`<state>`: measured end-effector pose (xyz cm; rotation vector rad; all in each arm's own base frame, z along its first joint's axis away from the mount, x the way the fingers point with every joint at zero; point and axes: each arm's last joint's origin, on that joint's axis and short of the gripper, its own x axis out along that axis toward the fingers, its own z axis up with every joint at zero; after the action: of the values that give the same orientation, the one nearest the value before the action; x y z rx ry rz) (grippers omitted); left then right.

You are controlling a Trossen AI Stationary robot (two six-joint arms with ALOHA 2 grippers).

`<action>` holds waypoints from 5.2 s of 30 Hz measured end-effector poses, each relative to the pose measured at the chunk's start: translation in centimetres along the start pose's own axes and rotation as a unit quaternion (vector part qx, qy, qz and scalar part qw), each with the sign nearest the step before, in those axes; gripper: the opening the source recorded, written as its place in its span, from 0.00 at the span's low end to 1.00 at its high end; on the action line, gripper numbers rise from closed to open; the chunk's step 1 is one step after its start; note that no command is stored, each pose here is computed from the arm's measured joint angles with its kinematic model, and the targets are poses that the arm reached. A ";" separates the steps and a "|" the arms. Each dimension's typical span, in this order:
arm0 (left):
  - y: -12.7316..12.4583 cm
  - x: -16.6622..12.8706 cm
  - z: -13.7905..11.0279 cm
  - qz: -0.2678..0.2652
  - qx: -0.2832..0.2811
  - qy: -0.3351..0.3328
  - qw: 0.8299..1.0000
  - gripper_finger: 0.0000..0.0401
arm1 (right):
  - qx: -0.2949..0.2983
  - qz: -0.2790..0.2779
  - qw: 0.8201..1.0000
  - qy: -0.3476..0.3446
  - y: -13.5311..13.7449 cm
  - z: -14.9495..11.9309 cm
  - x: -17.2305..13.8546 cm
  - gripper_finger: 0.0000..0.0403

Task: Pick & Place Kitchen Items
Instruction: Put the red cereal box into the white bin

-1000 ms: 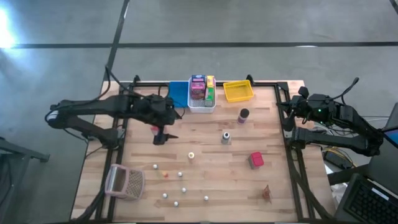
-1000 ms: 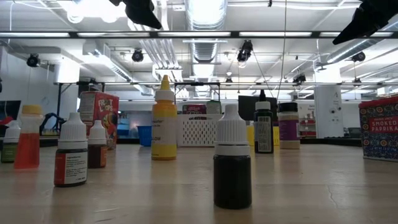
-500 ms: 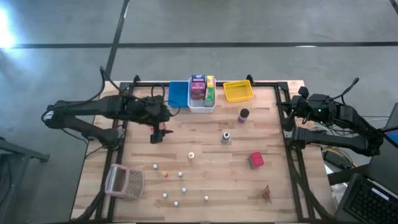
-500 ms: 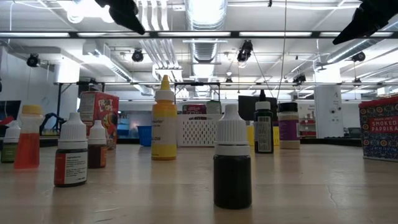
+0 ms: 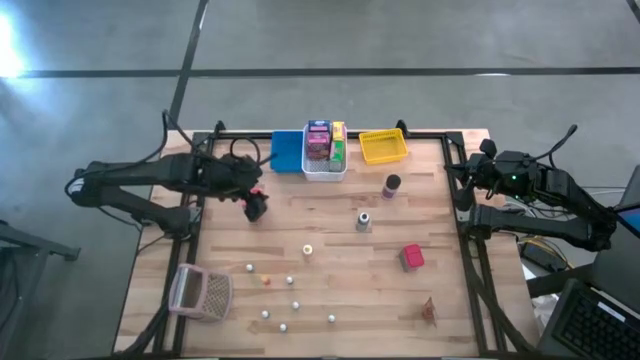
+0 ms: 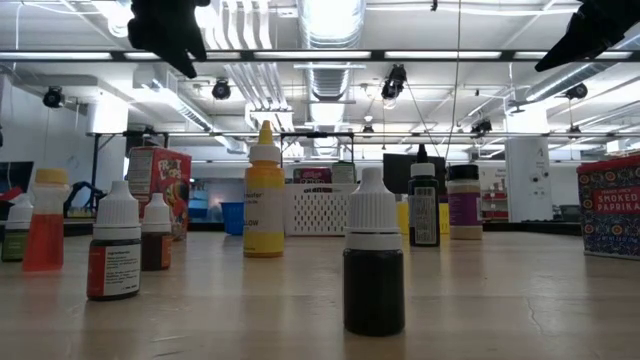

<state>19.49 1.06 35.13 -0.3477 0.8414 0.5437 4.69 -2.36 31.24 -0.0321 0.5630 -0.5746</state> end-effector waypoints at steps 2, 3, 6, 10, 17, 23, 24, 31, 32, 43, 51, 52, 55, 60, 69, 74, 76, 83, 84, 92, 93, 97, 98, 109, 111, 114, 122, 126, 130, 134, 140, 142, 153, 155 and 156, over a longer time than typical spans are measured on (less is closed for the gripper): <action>0.3 0.0 -0.1 0.007 -0.001 0.007 1.000 0.68 | 0.000 0.000 1.000 0.000 0.0 0.0 0.0 0.02; 0.5 0.0 -0.3 0.014 -0.001 0.018 1.000 0.68 | 0.001 0.000 1.000 0.000 0.0 0.0 0.0 0.02; 1.2 0.0 -0.9 0.045 -0.029 0.055 0.997 0.68 | 0.000 0.000 1.000 0.000 0.0 0.0 0.0 0.02; 2.1 0.0 -1.4 0.086 -0.074 0.081 0.990 0.68 | 0.000 0.000 1.000 0.000 0.0 0.0 0.0 0.02; 2.8 0.2 -1.3 0.082 -0.117 0.108 0.984 0.68 | 0.000 0.000 1.000 0.000 0.0 0.0 0.0 0.02; 3.0 0.3 -1.1 0.084 -0.124 0.107 0.983 0.68 | 0.001 0.000 1.000 0.000 0.0 0.0 0.0 0.02; 3.0 0.4 -1.1 0.084 -0.124 0.107 0.983 0.68 | 0.001 0.000 1.000 0.000 0.0 0.0 0.0 0.02; 2.9 0.5 -1.0 0.083 -0.132 0.104 0.982 0.68 | 0.000 0.000 1.000 0.000 0.0 0.0 0.0 0.02; 2.9 0.5 -1.0 0.083 -0.136 0.103 0.982 0.68 | 0.000 0.000 1.000 0.000 0.0 0.0 0.0 0.02; 2.8 0.7 -1.0 0.081 -0.161 0.112 0.977 0.68 | 0.000 0.000 1.000 0.000 0.0 0.0 0.0 0.02; 1.4 3.7 -0.7 0.091 -0.141 0.172 0.971 0.68 | 0.000 0.000 1.000 0.000 0.0 0.0 0.0 0.02; 1.3 4.1 -0.6 0.095 -0.134 0.179 0.970 0.68 | 0.000 0.000 1.000 0.000 0.0 0.0 0.0 0.02; 1.0 5.2 -0.6 0.104 -0.128 0.199 0.966 0.68 | 0.000 0.000 1.000 0.000 0.0 0.0 0.0 0.02; 1.2 6.8 -0.2 0.114 -0.165 0.227 0.953 0.68 | 0.000 0.000 1.000 0.000 0.0 0.0 0.0 0.02; 2.4 8.7 0.4 0.137 -0.214 0.256 0.932 0.68 | 0.000 0.000 1.000 0.000 0.0 0.0 0.0 0.02; 2.7 9.2 0.5 0.143 -0.221 0.259 0.929 0.68 | 0.000 0.000 1.000 0.000 0.0 0.0 0.0 0.02; 2.7 9.4 0.5 0.144 -0.223 0.259 0.929 0.68 | 0.000 0.000 1.000 0.000 0.0 0.0 0.0 0.02; 2.5 10.7 0.4 0.156 -0.217 0.277 0.923 0.68 | 0.001 0.000 1.000 0.000 0.0 0.0 0.0 0.02; 2.4 10.9 0.4 0.158 -0.214 0.281 0.922 0.68 | 0.000 0.000 1.000 0.000 0.0 0.0 0.0 0.02; 2.6 12.1 0.0 0.166 -0.204 0.296 0.918 0.68 | 0.001 0.000 1.000 0.000 0.0 0.0 0.0 0.02; 2.7 12.3 -0.2 0.167 -0.205 0.297 0.917 0.68 | 0.000 0.000 1.000 0.000 0.0 0.0 0.0 0.02; 3.0 13.5 -1.5 0.163 -0.210 0.303 0.915 0.68 | 0.000 0.000 1.000 0.000 0.0 0.0 0.0 0.02; 3.1 13.8 -1.9 0.162 -0.211 0.307 0.914 0.68 | 0.000 0.000 1.000 0.000 0.0 0.0 0.0 0.02; 3.7 14.5 -3.3 0.134 -0.212 0.312 0.916 0.68 | 0.000 0.000 1.000 0.000 0.0 0.0 0.0 0.02; 3.8 14.3 -3.1 0.125 -0.209 0.299 0.923 0.68 | 0.000 0.000 1.000 0.000 0.0 0.0 0.0 0.02; 3.9 13.9 -2.8 0.115 -0.206 0.281 0.930 0.68 | 0.000 0.000 1.000 0.000 0.0 0.0 0.0 0.02; 4.1 14.5 -3.1 0.111 -0.198 0.272 0.935 0.68 | 0.000 0.000 1.000 0.000 0.0 0.0 0.0 0.02; 4.2 15.0 -3.6 0.108 -0.195 0.269 0.937 0.68 | 0.000 0.000 1.000 0.000 0.0 0.0 0.0 0.02; 4.5 15.3 -4.3 0.113 -0.194 0.279 0.934 0.68 | 0.000 0.000 1.000 0.000 0.0 0.0 0.0 0.02; 4.7 15.6 -4.4 0.112 -0.195 0.275 0.935 0.68 | 0.000 0.000 1.000 0.000 0.0 0.0 0.0 0.02; 4.7 15.7 -4.2 0.104 -0.189 0.266 0.939 0.66 | 0.000 0.000 1.000 0.000 0.0 0.0 0.0 0.02; 4.7 15.7 -4.3 0.104 -0.189 0.269 0.939 0.63 | 0.001 0.000 1.000 0.000 0.0 0.0 0.0 0.02; 4.7 15.6 -4.3 0.100 -0.179 0.274 0.940 0.47 | 0.000 0.000 1.000 0.000 0.0 0.0 0.0 0.02; 4.7 15.6 -4.4 0.098 -0.177 0.277 0.939 0.46 | 0.000 0.000 1.000 0.000 0.0 0.0 0.0 0.02; 4.7 15.6 -4.4 0.096 -0.175 0.280 0.939 0.46 | 0.000 0.000 1.000 0.000 0.0 0.0 0.0 0.02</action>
<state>22.57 7.60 19.88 -0.7765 1.3421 0.7975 4.69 -2.36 31.23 -0.0324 0.5632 -0.5745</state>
